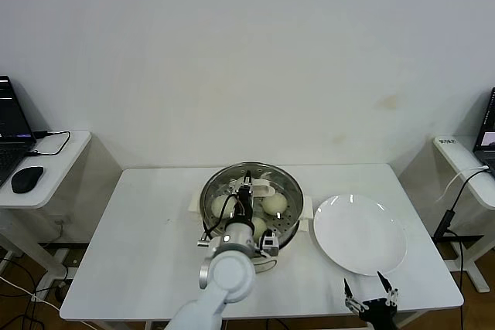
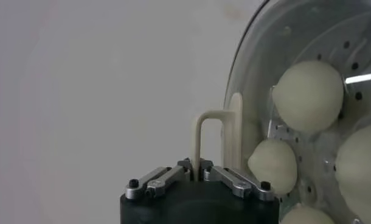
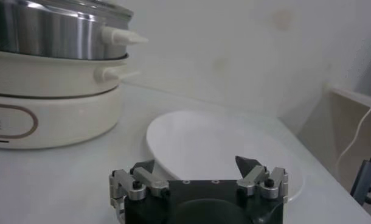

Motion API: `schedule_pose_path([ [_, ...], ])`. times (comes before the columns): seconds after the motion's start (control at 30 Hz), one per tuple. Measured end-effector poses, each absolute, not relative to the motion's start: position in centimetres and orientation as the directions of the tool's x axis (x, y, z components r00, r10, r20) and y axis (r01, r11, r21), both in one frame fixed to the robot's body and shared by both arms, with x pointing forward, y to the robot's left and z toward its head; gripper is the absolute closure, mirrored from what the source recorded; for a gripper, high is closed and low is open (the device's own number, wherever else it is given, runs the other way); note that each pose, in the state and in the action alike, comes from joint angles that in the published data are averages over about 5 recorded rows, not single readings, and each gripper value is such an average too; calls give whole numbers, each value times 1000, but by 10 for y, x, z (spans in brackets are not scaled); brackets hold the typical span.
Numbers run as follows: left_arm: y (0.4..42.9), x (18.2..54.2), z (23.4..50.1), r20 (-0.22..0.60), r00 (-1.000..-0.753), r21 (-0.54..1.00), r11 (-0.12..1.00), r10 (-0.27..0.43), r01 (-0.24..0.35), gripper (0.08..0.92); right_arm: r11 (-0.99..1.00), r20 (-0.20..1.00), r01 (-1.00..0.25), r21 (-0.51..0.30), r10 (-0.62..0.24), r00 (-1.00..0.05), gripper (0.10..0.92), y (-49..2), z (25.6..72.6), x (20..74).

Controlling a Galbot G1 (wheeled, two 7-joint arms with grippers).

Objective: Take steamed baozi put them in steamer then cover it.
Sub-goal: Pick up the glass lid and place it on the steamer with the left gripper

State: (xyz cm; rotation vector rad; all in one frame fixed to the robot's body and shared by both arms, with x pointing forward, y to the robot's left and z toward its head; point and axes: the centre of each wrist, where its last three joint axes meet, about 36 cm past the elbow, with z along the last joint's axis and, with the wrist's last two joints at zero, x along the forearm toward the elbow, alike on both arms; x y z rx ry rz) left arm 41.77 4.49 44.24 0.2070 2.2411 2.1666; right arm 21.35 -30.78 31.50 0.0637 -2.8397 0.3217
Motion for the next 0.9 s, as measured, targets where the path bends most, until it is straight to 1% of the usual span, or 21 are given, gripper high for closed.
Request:
schedule_pose_path([
  [0.63,45,419,436,86,-992,995,36,94,90,850,973,285,-85,-213,-21,-958,200,-307,314,213],
  [0.73,45,418,436,84,-992,995,42,92,88,813,973,285,-87,-213,-23,-958,200,-307,314,213],
  [0.9,47,414,437,79,-992,995,52,94,85,673,973,285,-90,-214,-26,-958,200,-306,314,213],
])
